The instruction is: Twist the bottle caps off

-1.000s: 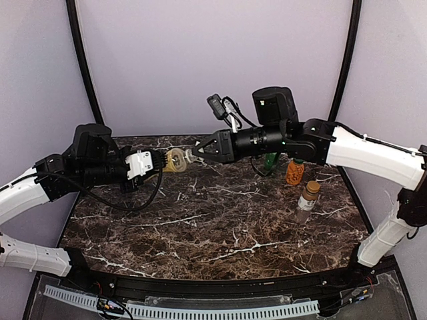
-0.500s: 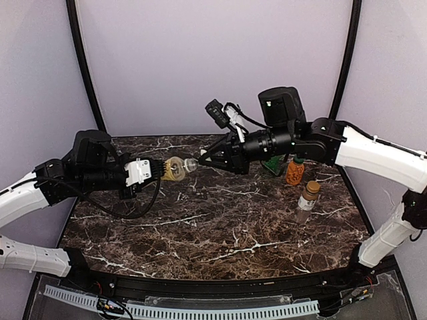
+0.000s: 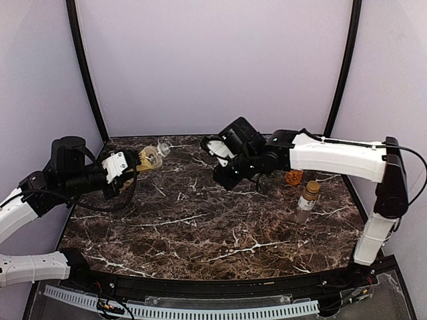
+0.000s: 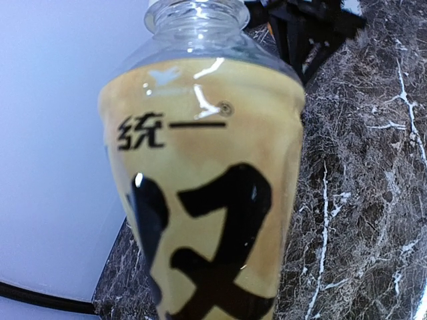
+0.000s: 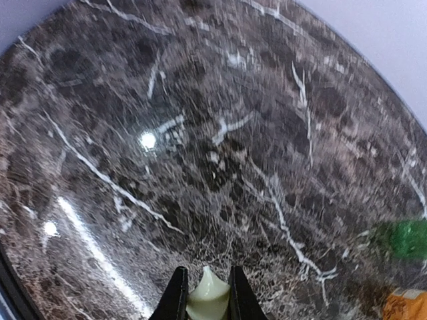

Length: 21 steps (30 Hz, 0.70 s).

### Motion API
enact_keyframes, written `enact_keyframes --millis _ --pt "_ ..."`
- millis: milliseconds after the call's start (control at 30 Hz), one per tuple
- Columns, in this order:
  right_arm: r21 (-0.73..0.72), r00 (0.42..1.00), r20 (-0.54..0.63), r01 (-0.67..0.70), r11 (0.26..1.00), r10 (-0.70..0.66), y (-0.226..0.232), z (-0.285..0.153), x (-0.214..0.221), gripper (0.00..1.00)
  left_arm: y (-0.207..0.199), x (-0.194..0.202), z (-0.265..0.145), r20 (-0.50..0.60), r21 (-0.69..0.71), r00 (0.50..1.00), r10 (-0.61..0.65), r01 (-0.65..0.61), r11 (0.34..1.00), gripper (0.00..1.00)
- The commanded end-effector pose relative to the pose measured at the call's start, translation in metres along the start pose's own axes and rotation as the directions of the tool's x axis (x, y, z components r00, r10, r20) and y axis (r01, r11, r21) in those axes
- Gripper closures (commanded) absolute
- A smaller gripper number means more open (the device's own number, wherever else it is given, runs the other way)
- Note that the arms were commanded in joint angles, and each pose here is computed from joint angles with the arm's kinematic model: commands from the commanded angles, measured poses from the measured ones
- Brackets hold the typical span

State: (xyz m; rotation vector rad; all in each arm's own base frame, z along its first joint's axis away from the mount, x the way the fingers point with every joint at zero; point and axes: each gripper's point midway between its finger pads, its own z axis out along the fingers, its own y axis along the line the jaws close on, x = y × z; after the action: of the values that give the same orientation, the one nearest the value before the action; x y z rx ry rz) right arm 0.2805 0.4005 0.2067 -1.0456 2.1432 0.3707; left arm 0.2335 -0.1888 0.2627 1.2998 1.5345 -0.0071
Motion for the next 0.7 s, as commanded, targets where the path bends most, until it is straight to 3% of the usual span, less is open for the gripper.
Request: enact_keyframes --millis 0,133,333,533,667 --pt "0.146 0.963 -0.235 -0.101 0.984 0.133 -0.019 0.046 0.065 1.0 0.004 -0.001 -0.012 0.061 -0.015 0.99 -0.13 0.131 0.991 0.88" --pt "0.154 0.906 -0.388 -0.115 0.981 0.167 -0.013 0.081 0.114 1.0 0.005 0.006 -0.019 0.068 -0.026 0.982 -0.177 0.179 0.984 0.88" --pt "0.111 0.848 -0.493 -0.159 0.981 0.193 0.002 0.101 0.15 0.94 0.004 0.008 -0.02 0.073 -0.028 0.981 -0.18 0.182 0.983 0.88" --pt "0.094 0.83 -0.522 -0.174 0.98 0.198 0.008 0.104 0.159 0.7 0.006 0.007 -0.019 0.073 -0.034 0.983 -0.166 0.168 0.985 0.88" --pt "0.084 0.832 -0.521 -0.173 0.981 0.191 0.009 0.104 0.156 0.6 0.006 0.007 -0.018 0.074 -0.033 0.984 -0.161 0.164 0.986 0.88"
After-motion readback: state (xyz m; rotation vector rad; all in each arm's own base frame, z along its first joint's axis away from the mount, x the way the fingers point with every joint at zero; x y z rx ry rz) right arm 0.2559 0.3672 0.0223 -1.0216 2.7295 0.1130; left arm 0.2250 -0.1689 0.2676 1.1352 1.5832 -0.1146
